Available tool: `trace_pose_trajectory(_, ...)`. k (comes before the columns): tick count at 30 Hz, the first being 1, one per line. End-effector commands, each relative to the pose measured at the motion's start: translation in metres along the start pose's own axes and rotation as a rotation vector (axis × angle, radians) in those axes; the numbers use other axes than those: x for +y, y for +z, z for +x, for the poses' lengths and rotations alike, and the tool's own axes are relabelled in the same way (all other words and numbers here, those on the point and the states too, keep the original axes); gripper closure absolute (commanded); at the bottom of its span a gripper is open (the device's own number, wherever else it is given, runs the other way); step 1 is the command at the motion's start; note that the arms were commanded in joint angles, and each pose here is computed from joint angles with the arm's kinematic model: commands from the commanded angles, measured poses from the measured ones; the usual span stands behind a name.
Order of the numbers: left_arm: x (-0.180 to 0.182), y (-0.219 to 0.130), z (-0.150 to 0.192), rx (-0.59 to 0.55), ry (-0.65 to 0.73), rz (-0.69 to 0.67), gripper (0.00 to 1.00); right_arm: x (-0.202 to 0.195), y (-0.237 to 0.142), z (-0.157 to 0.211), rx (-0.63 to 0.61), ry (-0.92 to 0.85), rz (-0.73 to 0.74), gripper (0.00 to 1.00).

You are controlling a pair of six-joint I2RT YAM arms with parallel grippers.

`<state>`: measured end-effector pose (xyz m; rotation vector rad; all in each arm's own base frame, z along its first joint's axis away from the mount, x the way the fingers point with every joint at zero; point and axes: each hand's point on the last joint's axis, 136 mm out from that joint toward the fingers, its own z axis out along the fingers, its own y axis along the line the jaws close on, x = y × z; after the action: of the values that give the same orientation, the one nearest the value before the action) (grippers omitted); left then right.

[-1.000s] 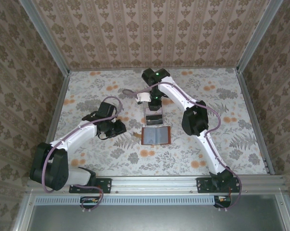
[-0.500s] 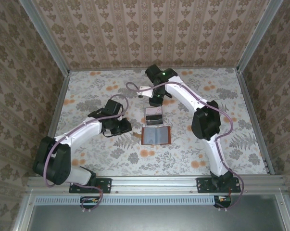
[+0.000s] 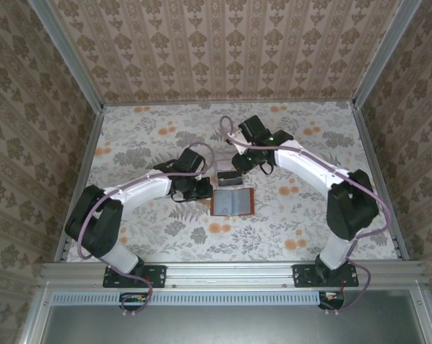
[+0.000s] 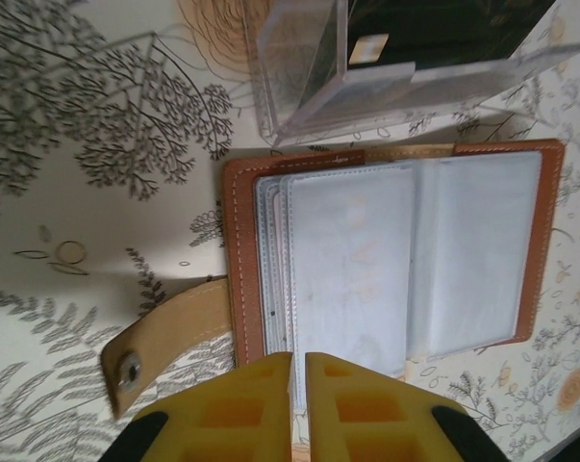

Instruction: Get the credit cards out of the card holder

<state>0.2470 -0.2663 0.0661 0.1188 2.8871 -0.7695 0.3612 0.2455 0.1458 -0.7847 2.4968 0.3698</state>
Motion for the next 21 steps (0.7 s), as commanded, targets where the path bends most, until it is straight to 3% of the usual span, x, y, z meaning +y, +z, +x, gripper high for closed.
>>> trace_pose_trajectory(1, -0.005, 0.009, -0.004, 0.006, 0.025, -0.005, 0.88, 0.017, -0.007, -0.004, -0.079, 0.222, -0.104, 0.82)
trace_pose_trajectory(12, 0.025, 0.046, -0.003, 0.058, 0.022, -0.15, 0.9, 0.02, 0.007, 0.048, 0.075, 0.33, -0.089, 0.85)
trace_pose_trajectory(21, 0.015, 0.059, 0.021, 0.094, 0.031, -0.177, 0.91, 0.044, 0.047, 0.049, 0.138, 0.352, -0.259, 0.88)
